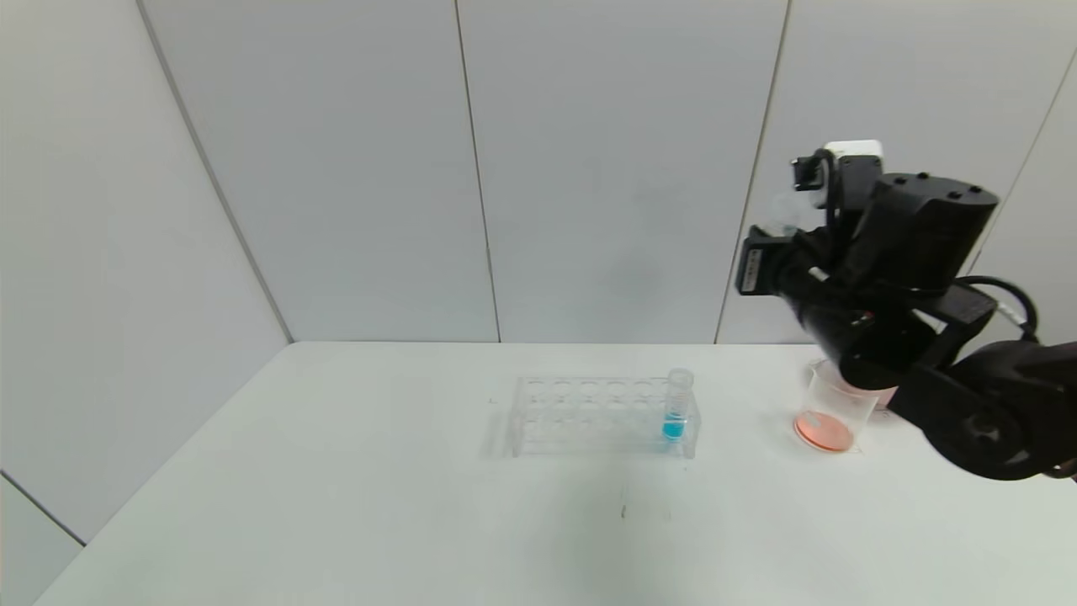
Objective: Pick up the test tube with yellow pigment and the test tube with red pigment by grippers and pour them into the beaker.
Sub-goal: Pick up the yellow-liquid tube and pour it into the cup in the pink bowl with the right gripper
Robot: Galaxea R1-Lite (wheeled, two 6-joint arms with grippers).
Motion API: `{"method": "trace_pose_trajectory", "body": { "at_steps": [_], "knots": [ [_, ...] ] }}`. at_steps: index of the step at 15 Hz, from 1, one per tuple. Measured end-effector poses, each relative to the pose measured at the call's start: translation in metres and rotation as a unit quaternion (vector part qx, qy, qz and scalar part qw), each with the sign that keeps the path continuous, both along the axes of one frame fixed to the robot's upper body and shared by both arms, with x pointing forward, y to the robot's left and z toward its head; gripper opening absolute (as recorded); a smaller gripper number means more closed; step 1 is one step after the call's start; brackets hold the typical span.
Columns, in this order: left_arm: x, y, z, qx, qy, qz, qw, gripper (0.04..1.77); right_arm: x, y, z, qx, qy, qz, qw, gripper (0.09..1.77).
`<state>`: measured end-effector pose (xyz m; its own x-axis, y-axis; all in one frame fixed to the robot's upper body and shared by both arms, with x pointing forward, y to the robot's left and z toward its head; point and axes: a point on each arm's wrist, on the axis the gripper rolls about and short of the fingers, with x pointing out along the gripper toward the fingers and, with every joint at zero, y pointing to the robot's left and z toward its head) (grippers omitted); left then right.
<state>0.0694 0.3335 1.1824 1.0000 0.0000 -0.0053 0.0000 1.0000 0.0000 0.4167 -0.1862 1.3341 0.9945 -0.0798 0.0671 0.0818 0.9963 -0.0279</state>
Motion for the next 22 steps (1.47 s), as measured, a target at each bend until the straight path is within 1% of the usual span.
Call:
{"method": "trace_pose_trajectory", "body": {
  "at_steps": [1,2,5,7,9,10,12,14,15,16,18,19,21,22],
  "knots": [
    [0.000,0.000,0.000,0.000,0.000,0.000,1.0000,1.76,0.002,-0.024,0.006,-0.012,-0.005,-0.021,1.000,0.51],
    [0.000,0.000,0.000,0.000,0.000,0.000,1.0000,1.76,0.004,-0.045,0.008,-0.020,-0.007,-0.034,0.999,0.51],
    [0.000,0.000,0.000,0.000,0.000,0.000,1.0000,1.76,0.007,-0.114,0.005,-0.034,-0.007,-0.061,0.998,0.51],
    [0.000,0.000,0.000,0.000,0.000,0.000,1.0000,1.76,0.008,-0.160,0.004,-0.043,-0.019,-0.060,0.997,0.51],
    [0.000,0.000,0.000,0.000,0.000,0.000,1.0000,1.76,0.006,-0.204,0.000,-0.073,-0.029,-0.050,0.996,0.51],
    [0.000,0.000,0.000,0.000,0.000,0.000,1.0000,1.76,0.006,-0.224,-0.003,-0.102,-0.030,-0.039,0.994,0.51],
    [0.000,0.000,0.000,0.000,0.000,0.000,1.0000,1.76,0.007,-0.255,-0.015,-0.172,-0.033,-0.012,0.984,0.51],
    [0.000,0.000,0.000,0.000,0.000,0.000,1.0000,1.76,0.011,-0.269,-0.026,-0.222,-0.048,-0.005,0.974,0.51],
    [0.000,0.000,0.000,0.000,0.000,0.000,1.0000,1.76,0.013,-0.271,-0.033,-0.236,-0.052,-0.001,0.970,0.51],
    [0.000,0.000,0.000,0.000,0.000,0.000,1.0000,1.76,0.015,-0.271,-0.042,-0.243,-0.051,0.010,0.969,0.51],
    [0.000,0.000,0.000,0.000,0.000,0.000,1.0000,1.76,0.014,-0.264,-0.058,-0.247,-0.055,0.049,0.966,0.51],
    [0.000,0.000,0.000,0.000,0.000,0.000,1.0000,1.76,0.012,-0.260,-0.064,-0.254,-0.064,0.070,0.963,0.51],
    [0.000,0.000,0.000,0.000,0.000,0.000,1.0000,1.76,0.007,-0.254,-0.074,-0.286,-0.079,0.110,0.948,0.51],
    [0.000,0.000,0.000,0.000,0.000,0.000,1.0000,1.76,0.006,-0.252,-0.079,-0.305,-0.082,0.124,0.941,0.51]
  ]
}}
